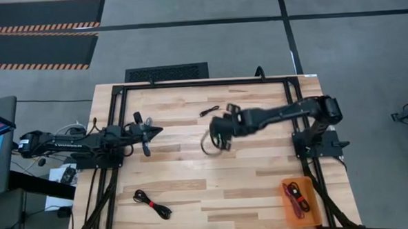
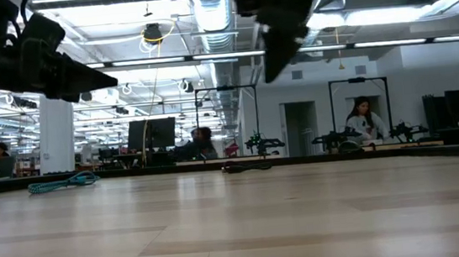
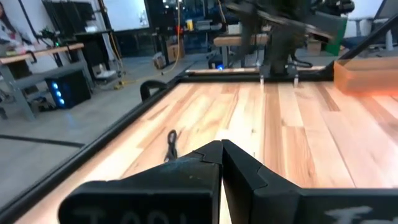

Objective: Pick and place USB-C Cables
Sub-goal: Put the top black charger cable into the orange bin

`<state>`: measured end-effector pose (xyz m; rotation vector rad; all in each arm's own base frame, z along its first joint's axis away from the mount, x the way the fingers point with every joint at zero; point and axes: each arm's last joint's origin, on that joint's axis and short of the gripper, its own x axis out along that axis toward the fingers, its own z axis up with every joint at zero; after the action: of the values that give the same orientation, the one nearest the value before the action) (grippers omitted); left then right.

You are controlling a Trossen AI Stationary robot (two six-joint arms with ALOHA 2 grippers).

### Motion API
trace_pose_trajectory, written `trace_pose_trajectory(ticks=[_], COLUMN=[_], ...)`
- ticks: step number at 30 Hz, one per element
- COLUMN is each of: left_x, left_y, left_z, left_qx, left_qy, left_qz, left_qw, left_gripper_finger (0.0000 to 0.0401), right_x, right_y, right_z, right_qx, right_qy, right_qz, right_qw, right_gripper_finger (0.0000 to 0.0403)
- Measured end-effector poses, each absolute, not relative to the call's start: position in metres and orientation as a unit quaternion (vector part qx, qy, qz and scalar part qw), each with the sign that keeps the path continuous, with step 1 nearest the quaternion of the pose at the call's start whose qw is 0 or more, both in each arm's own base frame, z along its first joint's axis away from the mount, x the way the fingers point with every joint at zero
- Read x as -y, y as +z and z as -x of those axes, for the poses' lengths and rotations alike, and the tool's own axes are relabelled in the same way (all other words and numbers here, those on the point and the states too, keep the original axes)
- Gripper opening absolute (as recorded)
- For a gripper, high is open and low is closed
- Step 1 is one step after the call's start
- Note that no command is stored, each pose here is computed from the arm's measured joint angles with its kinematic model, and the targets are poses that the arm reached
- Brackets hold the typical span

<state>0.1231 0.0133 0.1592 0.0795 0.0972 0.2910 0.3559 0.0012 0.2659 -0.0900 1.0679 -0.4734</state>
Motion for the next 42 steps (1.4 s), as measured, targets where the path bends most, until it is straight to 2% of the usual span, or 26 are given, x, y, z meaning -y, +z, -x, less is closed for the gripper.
trace_pose_trajectory(ticks=[5,12,16,19,25,33,38,42], left_x=[-0.013,-0.013,-0.013,-0.014,-0.014,-0.016,-0.016,-0.016], left_y=[0.157,0.155,0.153,0.153,0.152,0.152,0.152,0.152], left_z=[-0.123,-0.123,-0.122,-0.122,-0.122,-0.121,-0.121,-0.121], left_qx=[-0.057,-0.069,-0.076,-0.077,-0.083,-0.087,-0.087,-0.087], left_qy=[0.148,0.149,0.150,0.153,0.164,0.195,0.196,0.196], left_qz=[-0.029,-0.021,-0.021,-0.014,-0.016,-0.032,-0.032,-0.032], left_qw=[0.987,0.986,0.986,0.985,0.983,0.977,0.976,0.976], left_gripper_finger=[0.0000,0.0000,0.0000,0.0000,0.0000,0.0000,0.0000,0.0000], right_x=[0.047,0.113,0.148,0.165,0.178,0.188,0.191,0.191], right_y=[0.276,0.276,0.246,0.211,0.170,0.146,0.135,0.134], right_z=[-0.370,-0.372,-0.378,-0.380,-0.379,-0.379,-0.380,-0.380], right_qx=[-0.441,-0.402,-0.424,-0.477,-0.547,-0.561,-0.568,-0.566], right_qy=[-0.232,-0.228,-0.207,-0.197,-0.172,-0.139,-0.138,-0.152], right_qz=[0.064,0.042,0.027,0.031,0.033,0.017,0.002,-0.019], right_qw=[0.865,0.886,0.881,0.856,0.819,0.816,0.812,0.810], right_gripper_finger=[0.0190,0.0175,0.0170,0.0171,0.0185,0.0195,0.0182,0.0155])
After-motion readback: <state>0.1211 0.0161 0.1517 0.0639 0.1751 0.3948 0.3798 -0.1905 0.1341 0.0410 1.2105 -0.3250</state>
